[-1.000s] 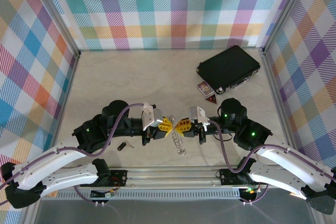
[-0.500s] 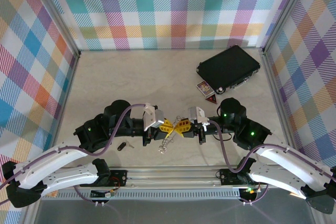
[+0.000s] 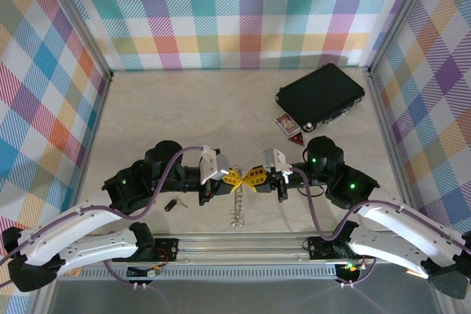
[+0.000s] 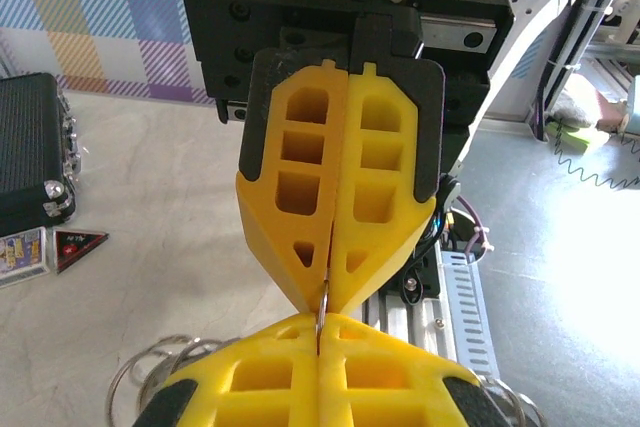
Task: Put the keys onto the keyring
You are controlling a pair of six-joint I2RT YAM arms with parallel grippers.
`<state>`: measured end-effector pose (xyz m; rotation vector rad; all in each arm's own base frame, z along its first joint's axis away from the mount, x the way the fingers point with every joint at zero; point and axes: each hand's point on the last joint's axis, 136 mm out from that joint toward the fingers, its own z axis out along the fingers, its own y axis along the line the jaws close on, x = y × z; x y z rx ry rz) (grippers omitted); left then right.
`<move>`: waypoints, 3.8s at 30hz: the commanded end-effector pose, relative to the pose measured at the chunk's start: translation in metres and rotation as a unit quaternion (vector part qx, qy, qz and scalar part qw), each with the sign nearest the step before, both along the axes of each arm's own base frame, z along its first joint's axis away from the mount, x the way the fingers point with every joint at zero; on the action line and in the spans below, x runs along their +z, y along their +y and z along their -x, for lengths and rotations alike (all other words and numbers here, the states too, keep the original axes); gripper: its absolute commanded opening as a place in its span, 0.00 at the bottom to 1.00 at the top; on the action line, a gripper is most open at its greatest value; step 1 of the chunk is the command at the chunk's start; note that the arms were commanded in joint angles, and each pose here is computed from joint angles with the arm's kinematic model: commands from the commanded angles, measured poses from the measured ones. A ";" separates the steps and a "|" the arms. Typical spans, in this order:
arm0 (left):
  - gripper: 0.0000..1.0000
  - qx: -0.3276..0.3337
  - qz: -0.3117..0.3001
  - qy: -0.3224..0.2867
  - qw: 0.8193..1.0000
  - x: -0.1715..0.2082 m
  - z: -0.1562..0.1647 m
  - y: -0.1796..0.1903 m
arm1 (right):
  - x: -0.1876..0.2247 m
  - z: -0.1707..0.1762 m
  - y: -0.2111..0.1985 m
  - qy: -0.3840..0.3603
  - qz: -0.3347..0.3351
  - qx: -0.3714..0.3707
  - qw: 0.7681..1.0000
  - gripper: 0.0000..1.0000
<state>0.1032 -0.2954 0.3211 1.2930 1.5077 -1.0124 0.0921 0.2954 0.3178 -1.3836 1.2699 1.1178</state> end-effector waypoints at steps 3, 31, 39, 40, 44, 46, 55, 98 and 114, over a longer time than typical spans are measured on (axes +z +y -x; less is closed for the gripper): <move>0.00 0.030 0.025 -0.014 0.999 0.015 -0.003 0.009 | 0.030 0.007 -0.005 -0.021 -0.029 0.008 0.999 0.34; 0.00 0.174 0.037 0.016 0.984 0.004 -0.011 0.080 | -0.077 -0.130 0.046 0.213 0.137 -0.158 0.954 0.72; 0.00 0.163 0.093 0.018 0.982 0.032 0.008 0.101 | -0.150 -0.141 0.101 0.302 0.192 -0.068 0.931 0.60; 0.00 0.162 0.099 0.016 0.982 0.037 0.010 0.104 | -0.159 -0.139 0.110 0.305 0.200 -0.060 0.929 0.60; 0.00 0.156 0.104 0.014 0.982 0.046 0.015 0.107 | -0.183 -0.130 0.139 0.332 0.222 -0.032 0.916 0.59; 0.00 0.156 0.103 0.012 0.982 0.047 0.015 0.109 | -0.194 -0.126 0.153 0.347 0.229 -0.024 0.909 0.58; 0.00 0.163 0.115 0.000 0.980 0.049 0.019 0.121 | -0.237 -0.098 0.199 0.332 0.290 -0.031 0.897 0.56; 0.00 0.056 0.188 -0.031 0.980 0.071 0.063 0.127 | -0.312 -0.057 0.243 0.185 0.431 -0.120 0.875 0.41; 0.00 0.085 0.186 -0.035 0.978 0.068 0.056 0.133 | -0.315 -0.055 0.223 0.175 0.440 -0.143 0.869 0.22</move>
